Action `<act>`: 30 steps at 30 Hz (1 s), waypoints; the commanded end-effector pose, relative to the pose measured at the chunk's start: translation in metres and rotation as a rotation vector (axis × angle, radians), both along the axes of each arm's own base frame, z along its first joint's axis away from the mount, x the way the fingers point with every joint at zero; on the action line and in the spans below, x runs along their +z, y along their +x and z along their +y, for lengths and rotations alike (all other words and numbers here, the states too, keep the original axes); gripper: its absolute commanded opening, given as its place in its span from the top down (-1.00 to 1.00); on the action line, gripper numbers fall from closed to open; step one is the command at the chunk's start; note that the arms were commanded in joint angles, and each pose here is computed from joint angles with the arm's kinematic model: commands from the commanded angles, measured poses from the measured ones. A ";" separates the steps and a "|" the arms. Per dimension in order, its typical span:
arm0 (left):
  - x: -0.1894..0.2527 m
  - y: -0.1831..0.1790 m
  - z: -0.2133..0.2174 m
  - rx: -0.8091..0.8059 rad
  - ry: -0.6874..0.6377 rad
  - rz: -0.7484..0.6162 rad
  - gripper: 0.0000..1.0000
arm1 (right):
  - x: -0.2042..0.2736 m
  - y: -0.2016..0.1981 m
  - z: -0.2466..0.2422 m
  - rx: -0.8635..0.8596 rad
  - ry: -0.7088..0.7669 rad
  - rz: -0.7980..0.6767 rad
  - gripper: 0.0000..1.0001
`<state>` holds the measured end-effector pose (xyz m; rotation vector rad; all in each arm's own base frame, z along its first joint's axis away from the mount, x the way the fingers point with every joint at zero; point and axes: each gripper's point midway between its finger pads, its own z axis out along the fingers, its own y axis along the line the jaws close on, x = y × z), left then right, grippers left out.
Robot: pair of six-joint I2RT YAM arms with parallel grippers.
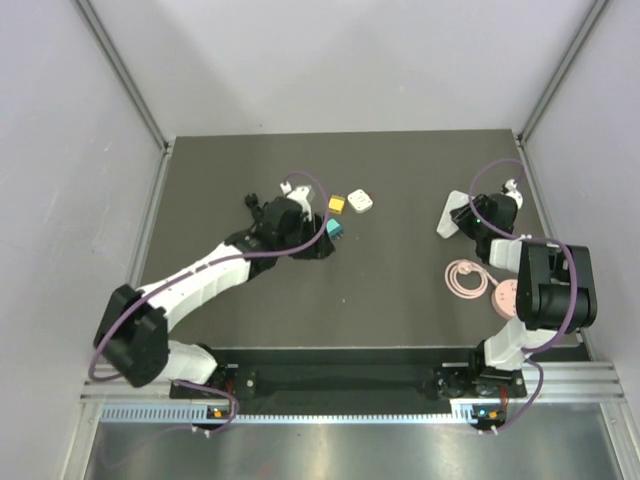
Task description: Pull the plug off the socket
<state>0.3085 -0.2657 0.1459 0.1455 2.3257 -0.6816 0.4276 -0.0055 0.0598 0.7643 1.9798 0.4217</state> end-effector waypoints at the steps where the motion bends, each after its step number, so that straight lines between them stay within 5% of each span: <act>1: 0.013 -0.035 -0.011 -0.070 -0.130 -0.011 -0.18 | 0.011 0.004 0.010 0.063 -0.015 -0.060 1.00; 9: -0.007 -0.098 0.009 -0.124 -0.201 0.034 -0.15 | 0.050 0.068 -0.018 0.029 0.018 -0.130 1.00; 17: 0.009 -0.107 0.038 -0.111 -0.126 -0.080 -0.11 | 0.057 0.151 -0.040 0.042 0.068 -0.209 0.99; 24: 0.006 -0.106 0.050 -0.109 -0.054 -0.106 -0.12 | 0.031 0.188 -0.062 0.002 0.061 -0.126 0.82; 28: 0.003 -0.108 0.049 -0.110 -0.064 -0.091 -0.13 | 0.026 0.192 -0.071 -0.012 0.024 -0.063 0.28; 30: 0.006 -0.109 0.046 -0.114 -0.087 -0.089 -0.13 | 0.030 0.189 -0.076 -0.017 -0.018 -0.030 -0.18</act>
